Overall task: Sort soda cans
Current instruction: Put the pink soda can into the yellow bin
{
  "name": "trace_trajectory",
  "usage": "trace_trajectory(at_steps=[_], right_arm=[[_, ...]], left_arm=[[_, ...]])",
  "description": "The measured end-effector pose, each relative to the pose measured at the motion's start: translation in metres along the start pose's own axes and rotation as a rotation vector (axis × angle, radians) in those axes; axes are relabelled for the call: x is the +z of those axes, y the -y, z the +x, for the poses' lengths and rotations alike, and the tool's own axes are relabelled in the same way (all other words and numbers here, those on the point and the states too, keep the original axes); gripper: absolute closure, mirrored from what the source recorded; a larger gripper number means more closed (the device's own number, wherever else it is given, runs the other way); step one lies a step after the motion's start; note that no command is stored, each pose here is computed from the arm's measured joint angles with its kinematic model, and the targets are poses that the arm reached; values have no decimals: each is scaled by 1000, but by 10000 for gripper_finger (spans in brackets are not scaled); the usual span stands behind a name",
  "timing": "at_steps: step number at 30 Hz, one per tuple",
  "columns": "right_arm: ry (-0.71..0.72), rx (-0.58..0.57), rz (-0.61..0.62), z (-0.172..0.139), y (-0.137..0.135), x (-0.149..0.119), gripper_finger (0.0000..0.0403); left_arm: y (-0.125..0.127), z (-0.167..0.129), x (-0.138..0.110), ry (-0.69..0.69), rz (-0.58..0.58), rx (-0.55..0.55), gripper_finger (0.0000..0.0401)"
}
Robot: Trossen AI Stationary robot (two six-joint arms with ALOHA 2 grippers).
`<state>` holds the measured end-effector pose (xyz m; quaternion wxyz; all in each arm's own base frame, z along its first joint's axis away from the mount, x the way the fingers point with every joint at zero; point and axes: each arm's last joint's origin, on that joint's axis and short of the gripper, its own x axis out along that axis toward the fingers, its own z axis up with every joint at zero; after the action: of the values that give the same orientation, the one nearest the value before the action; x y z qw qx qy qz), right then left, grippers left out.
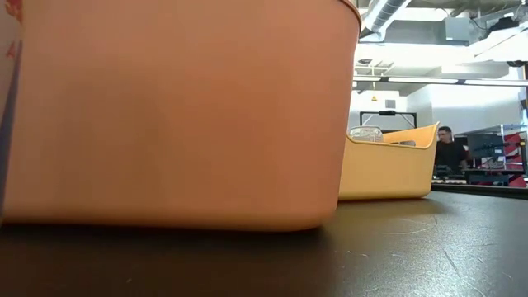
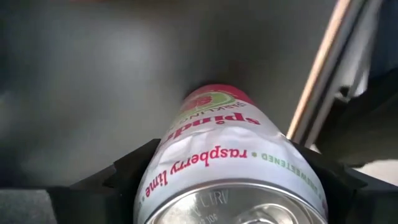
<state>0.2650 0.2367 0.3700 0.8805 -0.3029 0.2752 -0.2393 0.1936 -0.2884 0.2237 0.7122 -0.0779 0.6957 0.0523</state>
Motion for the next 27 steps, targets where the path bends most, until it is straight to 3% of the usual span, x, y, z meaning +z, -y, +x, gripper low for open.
trace_trajectory(at_steps=[8,13,18,22,27], right_arm=[[-2,-1,-8,0,0,0,35],[-3,0,-28,-2,0,-2,35],[27,-12,-40,-10,-2,-3,35],[46,-2,-35,-17,-4,-4,35],[70,21,-20,-30,-8,-7,35]], left_arm=[[-23,-71,3,-19,-18,50,113],[-39,-137,18,158,56,-14,113],[-77,-186,62,512,83,78,113],[-119,-194,107,559,130,206,113],[-171,-192,162,592,190,219,113]])
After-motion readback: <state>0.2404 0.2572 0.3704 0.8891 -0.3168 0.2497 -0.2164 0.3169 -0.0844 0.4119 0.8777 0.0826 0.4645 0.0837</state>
